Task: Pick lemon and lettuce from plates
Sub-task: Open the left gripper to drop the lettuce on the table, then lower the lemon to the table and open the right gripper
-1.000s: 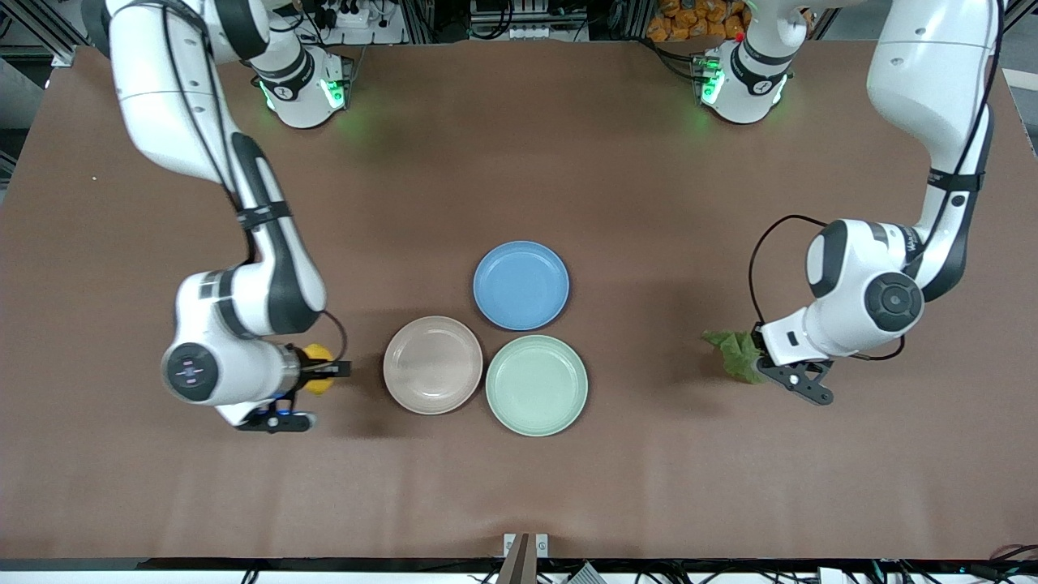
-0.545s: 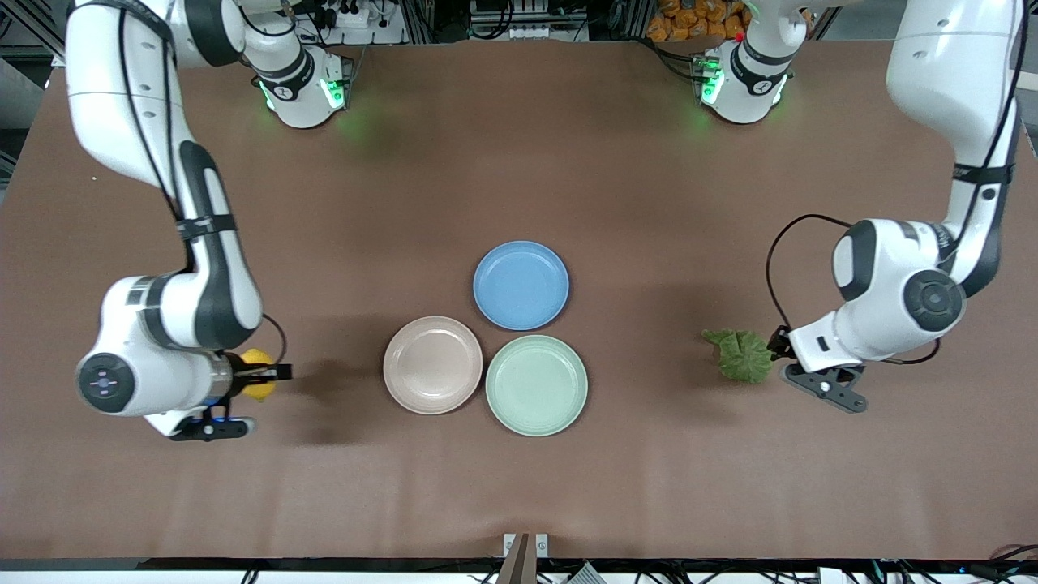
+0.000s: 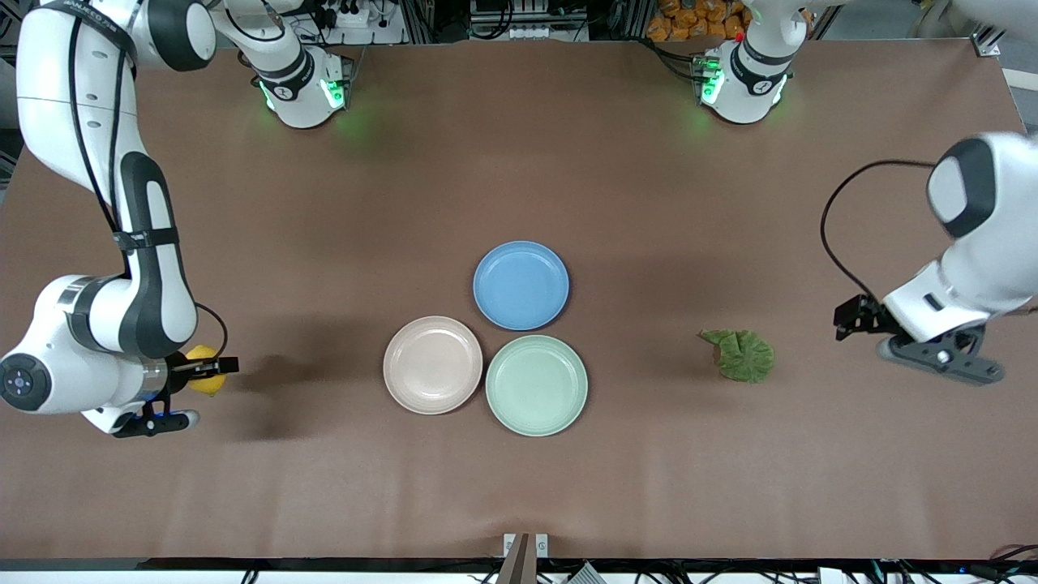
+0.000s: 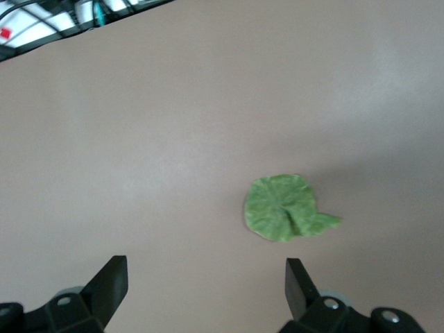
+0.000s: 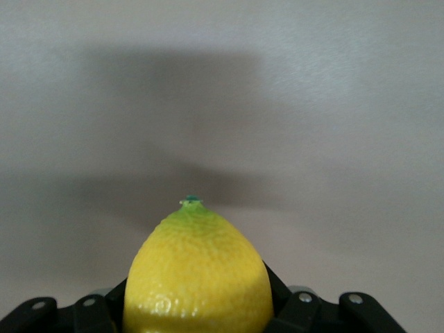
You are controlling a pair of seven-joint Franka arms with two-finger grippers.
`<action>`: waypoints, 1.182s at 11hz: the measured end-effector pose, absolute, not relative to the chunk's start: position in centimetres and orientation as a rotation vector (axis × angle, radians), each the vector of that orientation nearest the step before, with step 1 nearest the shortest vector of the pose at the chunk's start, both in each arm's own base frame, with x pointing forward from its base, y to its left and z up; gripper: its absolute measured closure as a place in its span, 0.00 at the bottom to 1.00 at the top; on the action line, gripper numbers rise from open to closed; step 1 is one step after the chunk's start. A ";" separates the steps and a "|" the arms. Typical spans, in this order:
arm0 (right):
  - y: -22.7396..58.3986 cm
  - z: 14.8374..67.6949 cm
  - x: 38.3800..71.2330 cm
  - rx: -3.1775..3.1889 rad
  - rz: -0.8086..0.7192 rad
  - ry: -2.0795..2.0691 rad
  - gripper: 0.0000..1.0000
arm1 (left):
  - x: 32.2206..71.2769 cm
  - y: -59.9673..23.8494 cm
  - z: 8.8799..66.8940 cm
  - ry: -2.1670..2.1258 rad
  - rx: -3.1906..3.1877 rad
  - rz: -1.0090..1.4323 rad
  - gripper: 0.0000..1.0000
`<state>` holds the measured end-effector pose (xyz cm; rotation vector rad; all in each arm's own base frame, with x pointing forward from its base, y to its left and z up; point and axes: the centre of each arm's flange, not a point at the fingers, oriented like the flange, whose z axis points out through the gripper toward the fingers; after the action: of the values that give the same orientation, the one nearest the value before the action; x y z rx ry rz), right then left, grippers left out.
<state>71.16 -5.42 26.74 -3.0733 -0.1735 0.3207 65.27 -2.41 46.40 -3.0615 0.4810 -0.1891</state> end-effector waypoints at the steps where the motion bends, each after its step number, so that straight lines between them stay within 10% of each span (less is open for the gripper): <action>1: -5.9 26.4 70.4 -3.085 0.262 -0.162 0.39 | 64.4 -3.3 48.5 0.370 -3.085 -0.161 0.00; 13: -5.8 20.7 57.4 -3.104 0.094 -0.132 0.39 | 59.9 -3.9 61.0 0.019 -3.074 -0.041 0.00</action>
<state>57.43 -5.75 20.74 -3.1041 -0.1321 0.0942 59.93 -3.91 61.02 -3.0742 0.0191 -0.0406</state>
